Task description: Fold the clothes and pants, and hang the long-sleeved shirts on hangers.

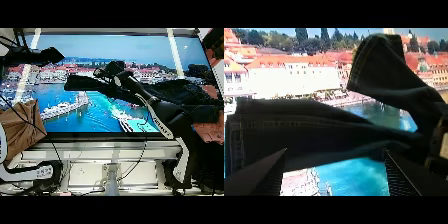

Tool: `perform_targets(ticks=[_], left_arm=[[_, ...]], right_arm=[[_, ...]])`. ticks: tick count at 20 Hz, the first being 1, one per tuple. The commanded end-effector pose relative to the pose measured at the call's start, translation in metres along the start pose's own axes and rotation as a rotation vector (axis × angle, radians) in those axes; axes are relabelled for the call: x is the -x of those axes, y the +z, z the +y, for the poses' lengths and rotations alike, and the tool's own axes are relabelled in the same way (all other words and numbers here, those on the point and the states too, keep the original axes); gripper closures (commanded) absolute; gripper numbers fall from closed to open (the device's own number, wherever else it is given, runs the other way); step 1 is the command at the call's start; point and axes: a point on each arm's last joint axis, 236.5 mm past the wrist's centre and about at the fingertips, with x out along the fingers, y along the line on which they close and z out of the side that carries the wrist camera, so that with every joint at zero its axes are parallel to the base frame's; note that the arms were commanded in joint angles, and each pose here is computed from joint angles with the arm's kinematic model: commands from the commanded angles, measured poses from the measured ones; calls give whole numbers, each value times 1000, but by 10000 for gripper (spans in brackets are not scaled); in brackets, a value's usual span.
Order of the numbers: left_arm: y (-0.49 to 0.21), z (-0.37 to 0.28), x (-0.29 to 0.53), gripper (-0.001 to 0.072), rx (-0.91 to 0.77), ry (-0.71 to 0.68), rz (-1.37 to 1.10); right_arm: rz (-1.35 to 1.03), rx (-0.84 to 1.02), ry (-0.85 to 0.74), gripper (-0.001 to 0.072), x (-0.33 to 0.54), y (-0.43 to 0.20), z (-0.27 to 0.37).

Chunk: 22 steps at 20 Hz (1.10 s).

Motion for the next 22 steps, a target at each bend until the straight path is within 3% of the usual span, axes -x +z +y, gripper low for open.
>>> perform_targets(ticks=[1, 7, 9, 10, 14, 17, 18, 22], left_arm=[[-19, -9, -18, 8, -3, -31, 76], [-59, -74, -77, 17, -86, -129, 198], [-67, -98, -106, 242, -95, -147, 193], [-71, -110, -120, 244, -92, -162, 186], [-100, -175, -175, 231, 52, -322, 204], [-118, -217, -211, 158, 295, -441, 220], [-121, -222, -224, 20, 359, -451, 209], [-122, -217, -264, -8, 500, -396, 110]], right_arm=[[-82, -16, -101, 677, 39, 22, -44], [-333, -107, -323, 677, 135, 73, -149], [-410, -156, -381, 677, 151, 79, -174], [-423, -182, -397, 677, 153, 76, -183], [-417, -309, -419, 677, 154, 47, -214], [-442, -425, -446, 677, 163, 28, -240], [-456, -472, -453, 676, 166, 22, -249], [-461, -540, -471, 676, 171, 5, -266]])
